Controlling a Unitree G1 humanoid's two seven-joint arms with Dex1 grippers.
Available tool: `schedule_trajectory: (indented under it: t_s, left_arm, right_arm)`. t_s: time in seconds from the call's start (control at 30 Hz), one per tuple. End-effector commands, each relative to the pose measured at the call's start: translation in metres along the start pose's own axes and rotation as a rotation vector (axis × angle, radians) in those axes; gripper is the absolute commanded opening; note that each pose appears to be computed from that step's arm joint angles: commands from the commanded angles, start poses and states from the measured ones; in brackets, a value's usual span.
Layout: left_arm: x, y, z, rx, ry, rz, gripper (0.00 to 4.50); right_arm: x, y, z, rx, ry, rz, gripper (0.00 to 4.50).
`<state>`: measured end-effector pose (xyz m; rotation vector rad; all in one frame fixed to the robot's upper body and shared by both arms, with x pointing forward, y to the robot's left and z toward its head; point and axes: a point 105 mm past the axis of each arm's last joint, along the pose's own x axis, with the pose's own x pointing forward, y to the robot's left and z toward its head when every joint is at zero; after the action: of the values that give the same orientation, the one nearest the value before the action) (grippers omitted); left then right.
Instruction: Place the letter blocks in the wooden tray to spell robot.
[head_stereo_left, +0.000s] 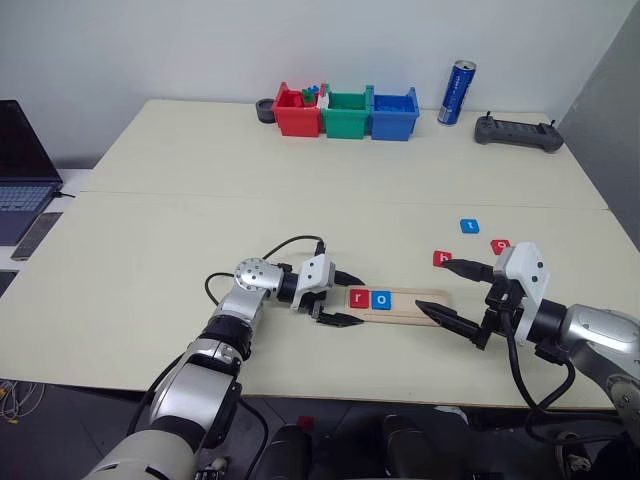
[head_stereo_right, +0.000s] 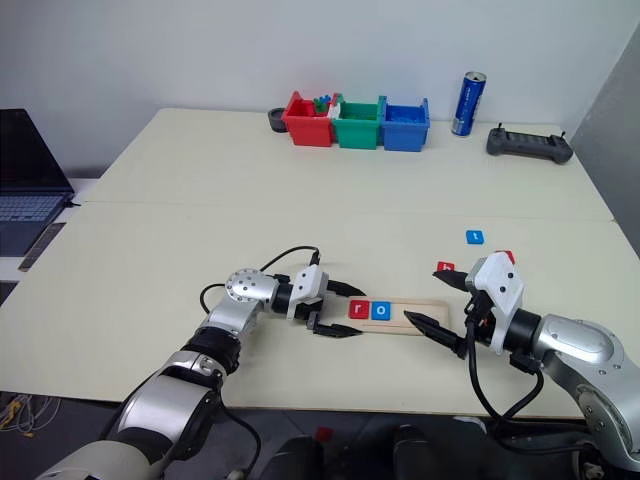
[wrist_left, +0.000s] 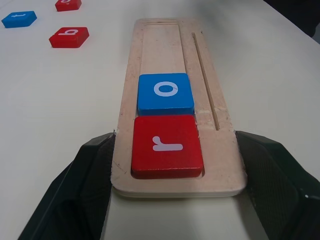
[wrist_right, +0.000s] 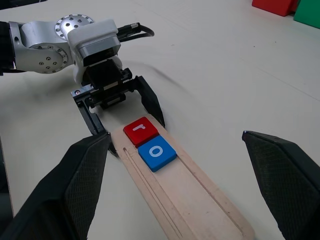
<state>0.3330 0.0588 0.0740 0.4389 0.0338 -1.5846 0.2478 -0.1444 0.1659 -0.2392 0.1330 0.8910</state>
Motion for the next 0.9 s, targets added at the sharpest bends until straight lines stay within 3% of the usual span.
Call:
schedule_trajectory:
  t_s: [0.03,0.9]
  left_arm:
    - [0.0019,0.0021,0.0083,0.032,-0.035,0.015,3.38]
    - [-0.0052,0.0040,0.0042,0.035,-0.006,0.034,3.38]
  right_arm:
    - [-0.0029,0.0018,0.0113,-0.039,-0.033,0.004,4.50]
    - [-0.0018,-0.0023,0.0130,-0.041,-0.035,0.001,4.50]
